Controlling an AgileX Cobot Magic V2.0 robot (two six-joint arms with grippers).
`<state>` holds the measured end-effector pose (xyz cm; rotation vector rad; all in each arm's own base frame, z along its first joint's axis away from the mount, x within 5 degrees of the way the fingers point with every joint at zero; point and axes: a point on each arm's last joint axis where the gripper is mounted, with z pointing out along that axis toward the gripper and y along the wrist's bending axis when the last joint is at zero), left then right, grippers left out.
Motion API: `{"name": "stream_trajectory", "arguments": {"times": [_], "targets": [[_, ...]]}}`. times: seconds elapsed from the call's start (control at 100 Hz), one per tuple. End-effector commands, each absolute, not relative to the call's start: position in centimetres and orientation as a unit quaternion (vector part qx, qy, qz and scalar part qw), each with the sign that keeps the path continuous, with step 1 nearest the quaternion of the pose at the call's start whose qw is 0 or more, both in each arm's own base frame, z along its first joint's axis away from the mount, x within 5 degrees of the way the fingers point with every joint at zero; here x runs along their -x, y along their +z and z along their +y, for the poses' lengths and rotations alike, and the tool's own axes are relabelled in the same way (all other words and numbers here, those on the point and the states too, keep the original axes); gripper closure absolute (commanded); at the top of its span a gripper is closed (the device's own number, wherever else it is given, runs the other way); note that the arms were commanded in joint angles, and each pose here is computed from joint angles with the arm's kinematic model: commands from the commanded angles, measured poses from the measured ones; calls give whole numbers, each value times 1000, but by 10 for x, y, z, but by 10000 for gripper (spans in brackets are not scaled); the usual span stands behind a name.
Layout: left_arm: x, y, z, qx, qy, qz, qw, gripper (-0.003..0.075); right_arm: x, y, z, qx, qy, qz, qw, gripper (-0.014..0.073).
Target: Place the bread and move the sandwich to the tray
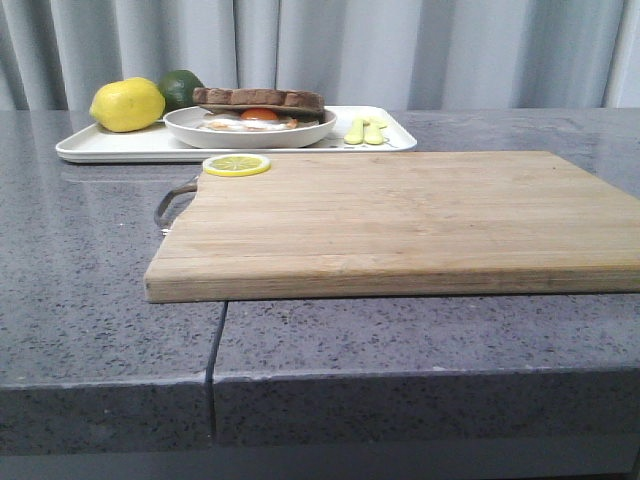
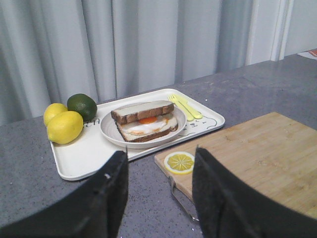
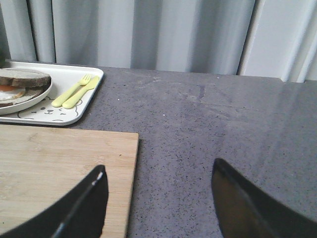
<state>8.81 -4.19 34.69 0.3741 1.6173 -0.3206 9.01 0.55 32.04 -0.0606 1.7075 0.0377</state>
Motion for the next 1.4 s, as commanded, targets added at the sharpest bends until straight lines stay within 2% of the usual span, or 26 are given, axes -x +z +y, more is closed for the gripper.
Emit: {"name": "stream_trajectory", "arguments": {"times": [0.0,0.07,0.14,0.28,0.38,1.21,1.29,1.39], "targets": [[-85,349,-44,-169,-162,680,695,500,-90,335,5,27,14,722,691,141],[-86,340,-44,-169,-163,689,686,563,-90,335,5,27,14,722,691,170],[-86,334,-45,-163,-173,698,676,629,-90,335,5,27,14,722,691,244],[-86,331,-46,-157,-182,702,671,740,-90,335,5,27,14,722,691,482],[-86,332,-46,-157,-184,697,675,740,-90,335,5,27,14,722,691,667],[-86,331,-46,-157,-184,698,674,740,-90,335,5,27,14,722,691,662],[-85,328,-45,-163,-176,697,675,740,-90,335,5,27,14,722,691,662],[-81,321,-39,-183,-137,691,685,740,-90,335,5,27,14,722,691,662]]}}
